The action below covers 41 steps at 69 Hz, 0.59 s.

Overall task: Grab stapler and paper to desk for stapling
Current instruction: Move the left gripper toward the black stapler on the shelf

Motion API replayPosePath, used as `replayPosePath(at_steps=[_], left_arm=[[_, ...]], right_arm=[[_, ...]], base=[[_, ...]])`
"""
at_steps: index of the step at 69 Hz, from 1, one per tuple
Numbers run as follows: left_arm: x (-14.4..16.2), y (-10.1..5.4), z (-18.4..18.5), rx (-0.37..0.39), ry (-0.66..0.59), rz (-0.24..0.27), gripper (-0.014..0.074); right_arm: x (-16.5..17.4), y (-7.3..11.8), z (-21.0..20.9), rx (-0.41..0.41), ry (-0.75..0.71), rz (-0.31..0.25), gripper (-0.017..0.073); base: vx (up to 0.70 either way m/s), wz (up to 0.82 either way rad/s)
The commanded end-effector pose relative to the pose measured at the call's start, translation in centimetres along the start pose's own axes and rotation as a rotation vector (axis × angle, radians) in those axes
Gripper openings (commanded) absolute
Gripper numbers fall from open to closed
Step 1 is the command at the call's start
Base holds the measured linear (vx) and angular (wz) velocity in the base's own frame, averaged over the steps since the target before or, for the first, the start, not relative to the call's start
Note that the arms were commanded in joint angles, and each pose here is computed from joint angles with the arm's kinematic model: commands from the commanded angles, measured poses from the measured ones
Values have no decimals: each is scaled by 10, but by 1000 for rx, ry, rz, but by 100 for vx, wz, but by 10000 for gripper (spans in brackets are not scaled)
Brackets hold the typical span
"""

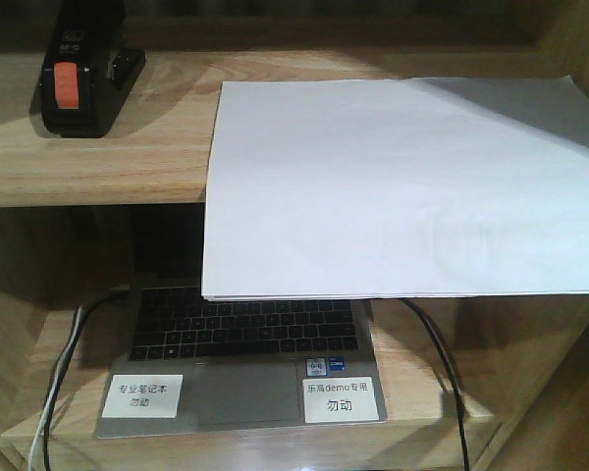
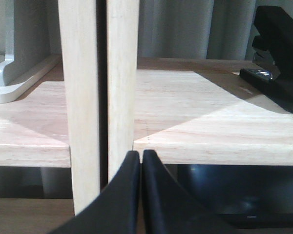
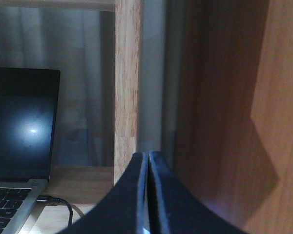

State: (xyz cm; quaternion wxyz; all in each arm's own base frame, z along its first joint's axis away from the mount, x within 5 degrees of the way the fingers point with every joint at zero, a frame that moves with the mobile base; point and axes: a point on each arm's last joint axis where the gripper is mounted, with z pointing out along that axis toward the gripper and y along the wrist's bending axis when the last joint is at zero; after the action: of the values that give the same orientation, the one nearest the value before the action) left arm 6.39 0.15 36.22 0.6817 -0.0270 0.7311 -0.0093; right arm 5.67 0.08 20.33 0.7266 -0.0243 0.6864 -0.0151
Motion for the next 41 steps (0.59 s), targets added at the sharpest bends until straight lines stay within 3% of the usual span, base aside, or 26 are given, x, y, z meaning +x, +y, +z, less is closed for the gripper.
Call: replayPosePath(at_steps=[1, 9, 26, 33, 41], left_arm=[[-17, -1, 0, 2, -96, 7, 74], [-17, -1, 0, 1, -98, 8, 194], [-18, -1, 0, 2, -100, 7, 548], [-20, -1, 0, 4, -127, 7, 615], [-22, -1, -1, 5, -152, 6, 621]], right_arm=[[-6, 0, -1, 3, -77, -9, -10], [-6, 0, -1, 3, -77, -9, -10], [-6, 0, -1, 3, -77, -9, -10], [-6, 0, -1, 3, -77, -9, -10], [-6, 0, -1, 3, -77, -9, -10]], base=[[0, 0], [0, 0], [0, 0], [0, 0], [0, 0]])
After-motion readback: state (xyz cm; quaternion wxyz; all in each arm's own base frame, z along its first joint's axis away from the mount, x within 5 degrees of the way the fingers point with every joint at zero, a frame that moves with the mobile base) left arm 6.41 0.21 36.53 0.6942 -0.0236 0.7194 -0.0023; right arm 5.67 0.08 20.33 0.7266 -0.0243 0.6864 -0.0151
